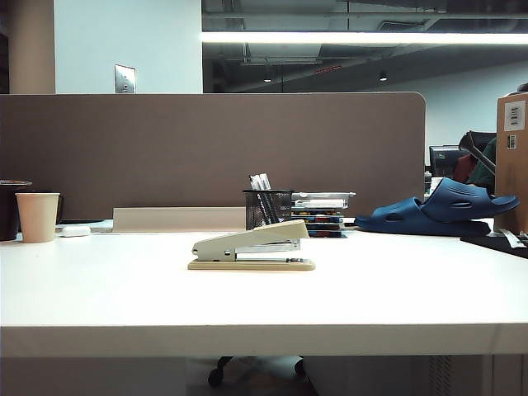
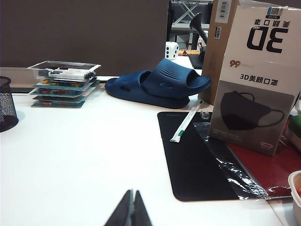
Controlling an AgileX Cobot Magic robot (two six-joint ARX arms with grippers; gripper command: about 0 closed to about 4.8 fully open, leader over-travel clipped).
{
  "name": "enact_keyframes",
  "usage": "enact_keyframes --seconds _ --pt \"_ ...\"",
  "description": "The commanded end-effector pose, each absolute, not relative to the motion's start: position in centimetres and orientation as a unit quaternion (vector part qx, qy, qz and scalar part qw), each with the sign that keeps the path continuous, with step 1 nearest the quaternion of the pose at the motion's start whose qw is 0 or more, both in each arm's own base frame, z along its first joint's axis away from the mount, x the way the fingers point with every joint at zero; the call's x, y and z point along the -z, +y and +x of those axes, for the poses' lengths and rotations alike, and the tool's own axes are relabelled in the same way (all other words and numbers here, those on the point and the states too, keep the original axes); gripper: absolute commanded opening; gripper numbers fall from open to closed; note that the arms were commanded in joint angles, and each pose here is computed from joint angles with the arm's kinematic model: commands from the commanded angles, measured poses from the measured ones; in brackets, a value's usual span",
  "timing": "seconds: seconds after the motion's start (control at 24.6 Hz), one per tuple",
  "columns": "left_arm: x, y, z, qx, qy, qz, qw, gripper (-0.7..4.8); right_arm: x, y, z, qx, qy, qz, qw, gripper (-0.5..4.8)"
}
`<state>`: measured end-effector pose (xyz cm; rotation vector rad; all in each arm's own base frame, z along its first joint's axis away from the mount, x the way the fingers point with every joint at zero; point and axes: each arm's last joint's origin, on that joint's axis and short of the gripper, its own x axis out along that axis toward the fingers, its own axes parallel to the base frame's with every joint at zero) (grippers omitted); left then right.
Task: Press the stapler down.
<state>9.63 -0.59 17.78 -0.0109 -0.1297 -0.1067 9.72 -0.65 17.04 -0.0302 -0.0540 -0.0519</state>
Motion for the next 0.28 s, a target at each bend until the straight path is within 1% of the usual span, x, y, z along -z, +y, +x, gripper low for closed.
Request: enact_keyframes --seconds 0.04,0.28 --pt "-17.88 -0.6 9.62 0.054 -0.067 -0.003 0.996 -0.05 -17.07 -0.65 9.65 0.026 -0.022 -0.016 0.999 -0.09" --pt "-17.86 -0.6 9.62 0.054 -0.067 -0.003 0.996 -0.05 -16.94 -0.65 9.66 0.026 -0.016 -0.016 0.999 -0.09"
